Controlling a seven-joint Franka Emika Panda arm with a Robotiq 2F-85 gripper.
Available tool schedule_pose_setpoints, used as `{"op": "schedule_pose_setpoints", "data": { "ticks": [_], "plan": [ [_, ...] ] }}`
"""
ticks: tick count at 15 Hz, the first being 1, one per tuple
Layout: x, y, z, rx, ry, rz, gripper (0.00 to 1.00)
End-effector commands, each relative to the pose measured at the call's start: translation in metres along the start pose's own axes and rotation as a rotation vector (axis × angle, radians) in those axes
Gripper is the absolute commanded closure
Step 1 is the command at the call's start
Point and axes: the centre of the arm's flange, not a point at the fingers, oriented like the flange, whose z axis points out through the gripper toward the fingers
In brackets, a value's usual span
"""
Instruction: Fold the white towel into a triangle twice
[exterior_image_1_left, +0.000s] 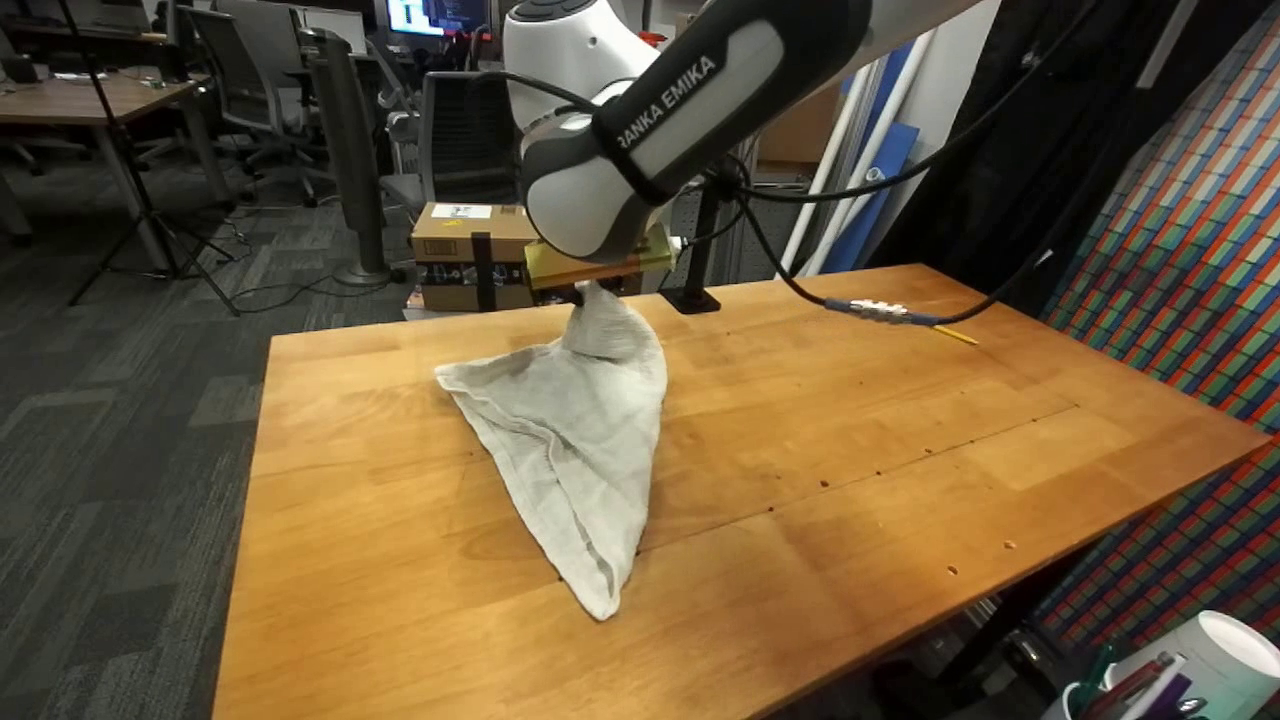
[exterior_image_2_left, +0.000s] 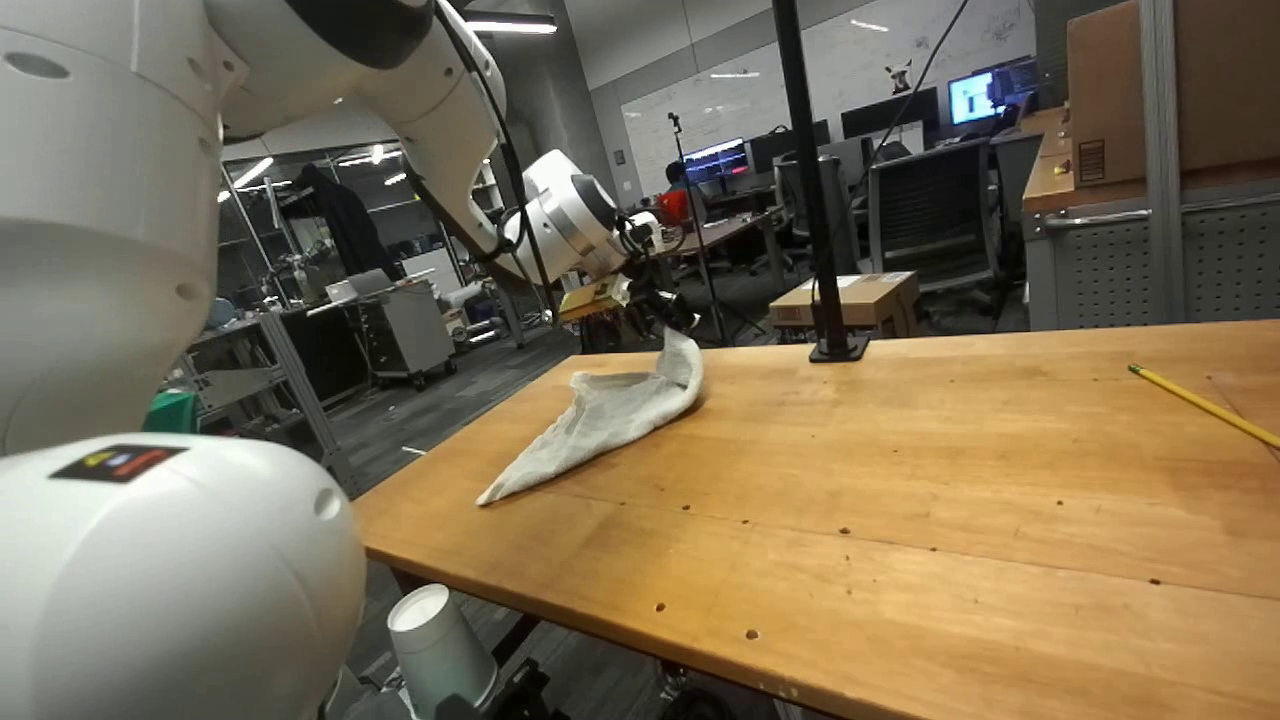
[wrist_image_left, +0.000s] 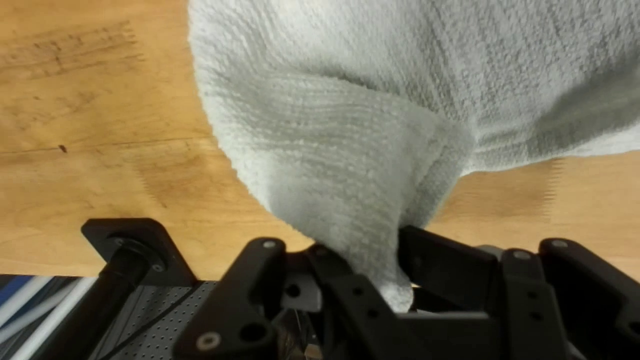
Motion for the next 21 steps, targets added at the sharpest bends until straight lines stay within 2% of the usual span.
{"op": "schedule_pose_setpoints", "data": {
  "ticks": [1, 9, 18, 21],
  "plan": [
    [-0.05, 0.018, -0.036, 0.017, -0.034, -0.001, 0.93],
    [-0.129, -0.008, -0.072, 0.034, -0.113, -0.134, 0.93],
    [-0.144, -0.017, -0.133, 0.011, -0.095, -0.154, 0.94],
    [-0.16, -0.014, -0.141, -0.013, -0.122, -0.176, 0.93]
  ]
}}
